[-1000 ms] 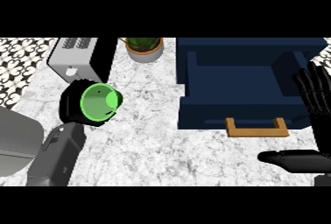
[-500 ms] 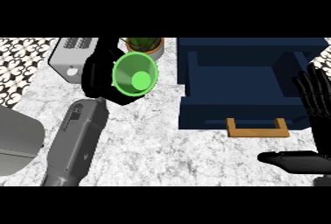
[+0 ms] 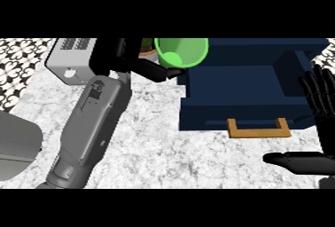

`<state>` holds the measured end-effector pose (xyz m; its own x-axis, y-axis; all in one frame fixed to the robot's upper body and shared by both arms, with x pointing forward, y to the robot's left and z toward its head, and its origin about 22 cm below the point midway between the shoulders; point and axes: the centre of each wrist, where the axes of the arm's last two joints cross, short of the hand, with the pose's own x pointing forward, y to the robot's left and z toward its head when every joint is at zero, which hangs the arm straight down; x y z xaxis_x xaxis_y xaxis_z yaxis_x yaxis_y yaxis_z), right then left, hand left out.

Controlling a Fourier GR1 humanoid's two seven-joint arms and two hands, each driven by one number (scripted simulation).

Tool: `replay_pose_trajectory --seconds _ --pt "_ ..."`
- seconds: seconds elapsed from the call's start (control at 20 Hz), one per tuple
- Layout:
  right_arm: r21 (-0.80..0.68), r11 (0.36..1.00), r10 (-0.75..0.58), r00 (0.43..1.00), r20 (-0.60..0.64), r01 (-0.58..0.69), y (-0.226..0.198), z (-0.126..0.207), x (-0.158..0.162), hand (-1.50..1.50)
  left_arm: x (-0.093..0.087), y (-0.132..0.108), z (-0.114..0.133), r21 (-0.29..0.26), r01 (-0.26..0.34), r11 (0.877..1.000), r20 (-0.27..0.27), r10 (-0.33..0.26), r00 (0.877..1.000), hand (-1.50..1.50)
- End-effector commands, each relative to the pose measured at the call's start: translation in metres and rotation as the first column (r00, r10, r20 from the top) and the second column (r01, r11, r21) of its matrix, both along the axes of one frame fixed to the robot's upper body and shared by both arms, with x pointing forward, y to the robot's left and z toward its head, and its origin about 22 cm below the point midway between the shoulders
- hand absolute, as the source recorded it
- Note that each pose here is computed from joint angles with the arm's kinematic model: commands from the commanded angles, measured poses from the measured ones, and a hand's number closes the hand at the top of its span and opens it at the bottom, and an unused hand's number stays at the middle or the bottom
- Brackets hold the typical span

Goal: Pick up the cup, place it into the drawer and close the drawer

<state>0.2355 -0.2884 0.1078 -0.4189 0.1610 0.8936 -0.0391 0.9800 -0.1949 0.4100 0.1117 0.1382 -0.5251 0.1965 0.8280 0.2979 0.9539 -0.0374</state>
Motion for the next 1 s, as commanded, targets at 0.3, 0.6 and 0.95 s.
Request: replay_pose_trajectory --seconds 0.3,0.6,0.95 --pt "-0.009 0.999 0.031 0.999 0.016 -0.031 0.006 0.006 0.002 -1.5 0.021 -0.062 0.041 0.048 -0.037 0.998 -0.103 0.042 0.994 1.5" --pt "-0.006 0.999 0.035 0.999 0.014 -0.035 -0.004 0.011 0.012 -1.5 0.026 -0.071 0.019 0.088 -0.045 0.995 -0.16 0.058 0.985 1.5" --pt "0.009 0.999 0.043 0.999 0.006 -0.043 0.0 0.005 0.005 -1.5 0.021 -0.081 -0.003 0.147 -0.035 0.989 -0.193 0.063 0.979 1.5"
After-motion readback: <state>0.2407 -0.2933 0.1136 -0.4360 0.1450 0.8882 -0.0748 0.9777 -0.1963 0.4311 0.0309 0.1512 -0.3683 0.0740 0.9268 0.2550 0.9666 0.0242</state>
